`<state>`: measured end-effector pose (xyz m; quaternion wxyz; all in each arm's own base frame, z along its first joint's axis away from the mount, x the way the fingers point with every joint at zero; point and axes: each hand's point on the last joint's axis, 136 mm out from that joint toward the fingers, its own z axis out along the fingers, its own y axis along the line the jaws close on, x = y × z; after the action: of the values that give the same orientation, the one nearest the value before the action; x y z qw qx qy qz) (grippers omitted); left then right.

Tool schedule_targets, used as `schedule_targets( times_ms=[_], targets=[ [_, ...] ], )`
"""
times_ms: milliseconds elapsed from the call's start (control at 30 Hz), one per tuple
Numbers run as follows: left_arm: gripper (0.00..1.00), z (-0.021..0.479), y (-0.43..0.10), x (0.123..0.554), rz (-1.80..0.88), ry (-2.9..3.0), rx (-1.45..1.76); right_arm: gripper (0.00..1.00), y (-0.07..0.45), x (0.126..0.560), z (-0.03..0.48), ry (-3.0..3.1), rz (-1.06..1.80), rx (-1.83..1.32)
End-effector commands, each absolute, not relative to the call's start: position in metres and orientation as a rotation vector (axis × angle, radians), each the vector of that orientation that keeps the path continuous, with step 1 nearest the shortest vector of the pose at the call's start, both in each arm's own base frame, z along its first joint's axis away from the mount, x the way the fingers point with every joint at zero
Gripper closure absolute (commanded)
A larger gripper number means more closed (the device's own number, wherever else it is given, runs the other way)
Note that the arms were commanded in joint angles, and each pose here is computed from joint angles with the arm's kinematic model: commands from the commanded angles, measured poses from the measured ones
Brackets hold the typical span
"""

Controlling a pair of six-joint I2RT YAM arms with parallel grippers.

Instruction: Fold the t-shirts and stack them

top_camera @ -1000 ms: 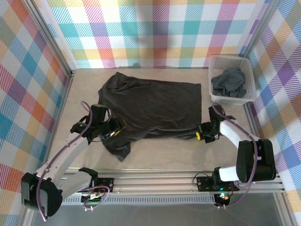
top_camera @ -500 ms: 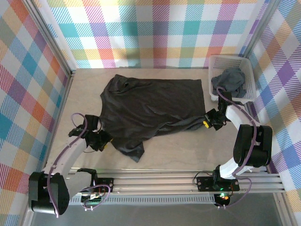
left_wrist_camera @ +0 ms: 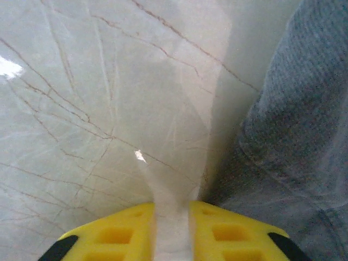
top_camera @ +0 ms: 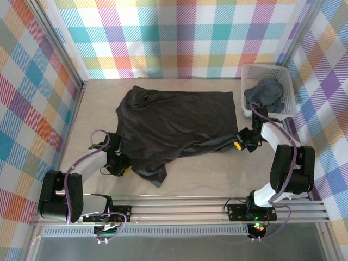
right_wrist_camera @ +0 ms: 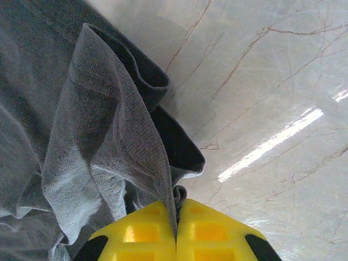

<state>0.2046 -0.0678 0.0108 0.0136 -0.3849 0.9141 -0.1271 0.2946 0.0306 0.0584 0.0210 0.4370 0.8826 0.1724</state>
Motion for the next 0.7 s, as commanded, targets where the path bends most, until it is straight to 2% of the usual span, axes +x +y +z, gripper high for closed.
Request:
schedule_targets(
  times_ms=[0, 100, 233, 467, 667],
  targets=[
    [0.81, 0.022, -0.111, 0.252, -0.665, 2.760, -0.987, 1.00, 0.034, 0.285, 0.062, 2.758, 0.553, 1.332],
    [0.80, 0.037, -0.109, 0.258, -0.607, 2.747, -0.950, 1.00, 0.035, 0.285, 0.062, 2.756, 0.561, 1.334],
    [0.63, 0.061, -0.111, 0.252, -0.618, 2.713, -0.977, 1.00, 0.035, 0.282, 0.061, 2.756, 0.559, 1.343],
    [0.62, 0.048, -0.106, 0.190, -0.481, 2.856, -1.260, 1.00, 0.035, 0.282, 0.065, 2.745, 0.559, 1.346],
    [0.62, 0.051, -0.127, 0.174, -0.530, 2.888, -1.255, 1.00, 0.035, 0.283, 0.063, 2.746, 0.565, 1.351]
  ],
)
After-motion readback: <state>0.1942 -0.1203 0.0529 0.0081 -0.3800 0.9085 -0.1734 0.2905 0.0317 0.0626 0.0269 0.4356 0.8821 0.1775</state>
